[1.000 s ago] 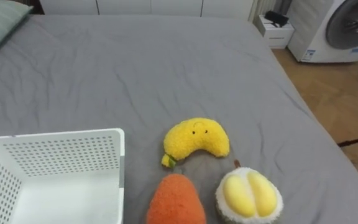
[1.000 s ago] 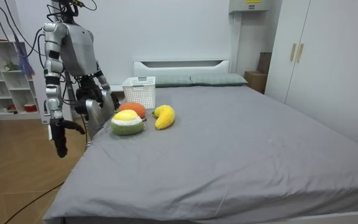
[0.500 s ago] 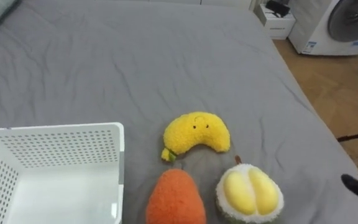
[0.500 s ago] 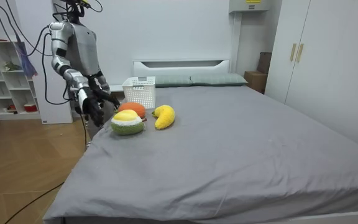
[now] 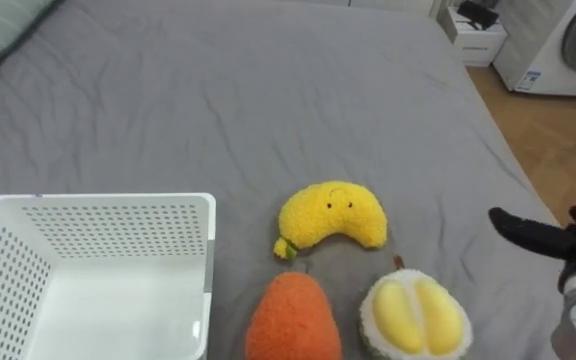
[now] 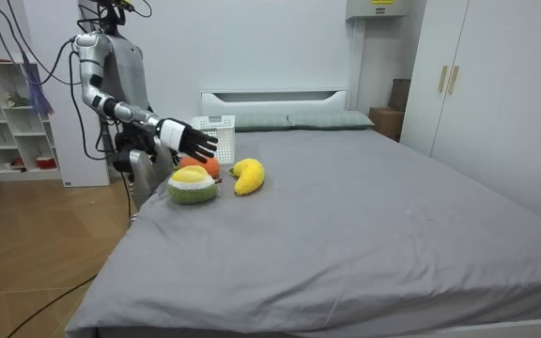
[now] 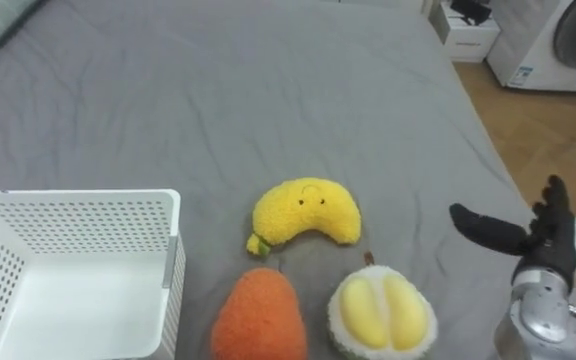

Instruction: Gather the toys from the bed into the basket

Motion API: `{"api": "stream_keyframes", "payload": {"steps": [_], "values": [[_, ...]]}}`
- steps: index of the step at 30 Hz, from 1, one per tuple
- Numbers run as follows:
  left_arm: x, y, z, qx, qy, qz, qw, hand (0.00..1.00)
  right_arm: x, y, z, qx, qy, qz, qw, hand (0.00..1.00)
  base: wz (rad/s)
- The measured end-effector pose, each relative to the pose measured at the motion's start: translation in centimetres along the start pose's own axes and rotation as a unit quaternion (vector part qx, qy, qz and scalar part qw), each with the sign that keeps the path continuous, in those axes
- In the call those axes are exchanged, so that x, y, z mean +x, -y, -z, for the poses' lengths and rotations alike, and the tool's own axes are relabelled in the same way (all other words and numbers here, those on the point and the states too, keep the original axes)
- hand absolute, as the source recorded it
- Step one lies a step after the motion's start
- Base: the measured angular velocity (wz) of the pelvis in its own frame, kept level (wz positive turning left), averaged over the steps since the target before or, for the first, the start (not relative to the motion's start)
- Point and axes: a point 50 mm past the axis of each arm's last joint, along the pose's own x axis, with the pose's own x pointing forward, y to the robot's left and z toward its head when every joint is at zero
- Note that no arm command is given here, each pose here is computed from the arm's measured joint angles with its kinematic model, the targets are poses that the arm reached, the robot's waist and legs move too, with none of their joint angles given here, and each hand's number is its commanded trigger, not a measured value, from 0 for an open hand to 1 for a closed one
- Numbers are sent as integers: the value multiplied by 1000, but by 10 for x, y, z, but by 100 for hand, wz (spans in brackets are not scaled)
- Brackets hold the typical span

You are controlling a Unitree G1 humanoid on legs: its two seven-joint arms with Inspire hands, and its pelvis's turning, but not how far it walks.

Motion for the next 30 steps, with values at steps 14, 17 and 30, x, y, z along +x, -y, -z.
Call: {"api": "stream_keyframes", "payload": {"steps": [14, 17, 30], "values": [[1, 8, -4, 17, 6, 15, 1000, 0, -13, -29, 60, -180, -106, -148, 967, 0, 0], [0, 8, -3, 17, 4, 20, 1000, 0, -13, -29, 62, -204, -108, -156, 960, 0, 4], [0, 8, -2, 15, -1, 21, 1000, 0, -29, -23, 104, -227, -216, -209, 926, 0, 7]]}}
